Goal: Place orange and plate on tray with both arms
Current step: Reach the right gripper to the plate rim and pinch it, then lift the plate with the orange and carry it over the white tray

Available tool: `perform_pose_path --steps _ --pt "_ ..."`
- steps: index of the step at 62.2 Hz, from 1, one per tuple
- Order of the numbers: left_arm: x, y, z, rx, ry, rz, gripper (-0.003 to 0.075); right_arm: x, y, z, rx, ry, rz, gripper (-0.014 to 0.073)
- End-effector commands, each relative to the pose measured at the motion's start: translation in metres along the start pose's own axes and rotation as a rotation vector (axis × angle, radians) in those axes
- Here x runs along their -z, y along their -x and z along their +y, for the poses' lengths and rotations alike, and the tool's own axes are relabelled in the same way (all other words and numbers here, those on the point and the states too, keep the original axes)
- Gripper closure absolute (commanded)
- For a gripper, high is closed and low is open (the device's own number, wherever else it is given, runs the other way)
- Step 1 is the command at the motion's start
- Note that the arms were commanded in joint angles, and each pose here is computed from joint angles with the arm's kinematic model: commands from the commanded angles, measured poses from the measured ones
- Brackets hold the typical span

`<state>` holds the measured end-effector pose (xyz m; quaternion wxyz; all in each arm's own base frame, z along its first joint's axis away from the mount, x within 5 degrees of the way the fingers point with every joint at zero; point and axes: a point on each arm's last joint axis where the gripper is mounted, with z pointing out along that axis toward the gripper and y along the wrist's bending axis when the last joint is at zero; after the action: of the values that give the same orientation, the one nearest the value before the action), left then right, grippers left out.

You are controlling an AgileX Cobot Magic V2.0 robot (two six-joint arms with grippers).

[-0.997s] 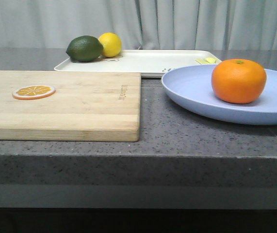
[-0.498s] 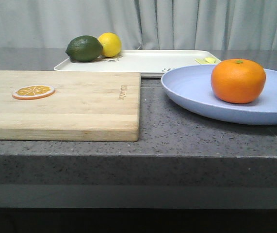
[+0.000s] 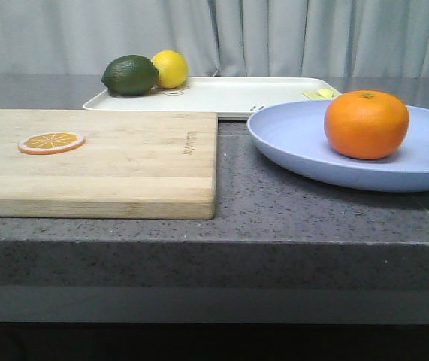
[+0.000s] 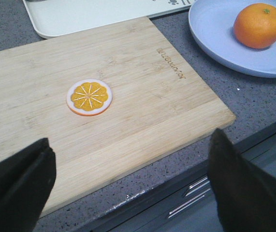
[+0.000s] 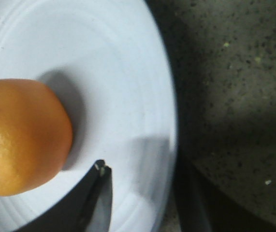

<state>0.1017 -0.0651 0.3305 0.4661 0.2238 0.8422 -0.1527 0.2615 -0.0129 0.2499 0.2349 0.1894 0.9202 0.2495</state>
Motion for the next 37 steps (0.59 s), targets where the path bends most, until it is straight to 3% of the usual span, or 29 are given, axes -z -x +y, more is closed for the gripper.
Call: perform_pose_path --steps 1,9,24,32,37 --pt "0.0053 0.0140 -0.0004 -0.001 -0.002 -0.109 0.0099 0.0096 0.0084 0.0062 0.001 0.028 -0.074 0.0406" --pt "0.0054 0.0147 -0.0004 -0.001 -0.002 -0.116 0.0099 0.0096 0.0091 0.0060 -0.014 0.026 -0.081 0.0508" --pt "0.0054 0.0147 -0.0004 -0.001 -0.002 -0.116 0.0099 0.0097 0.0099 0.0057 -0.082 0.026 -0.090 0.0551" --pt "0.0054 0.0147 -0.0004 -0.001 -0.002 -0.116 0.0099 0.0096 0.0093 0.0059 -0.112 0.029 -0.083 0.0670" --pt "0.0054 0.0147 -0.0004 -0.001 -0.002 -0.116 0.0099 0.0096 0.0093 0.0061 -0.137 0.032 -0.083 0.0653"
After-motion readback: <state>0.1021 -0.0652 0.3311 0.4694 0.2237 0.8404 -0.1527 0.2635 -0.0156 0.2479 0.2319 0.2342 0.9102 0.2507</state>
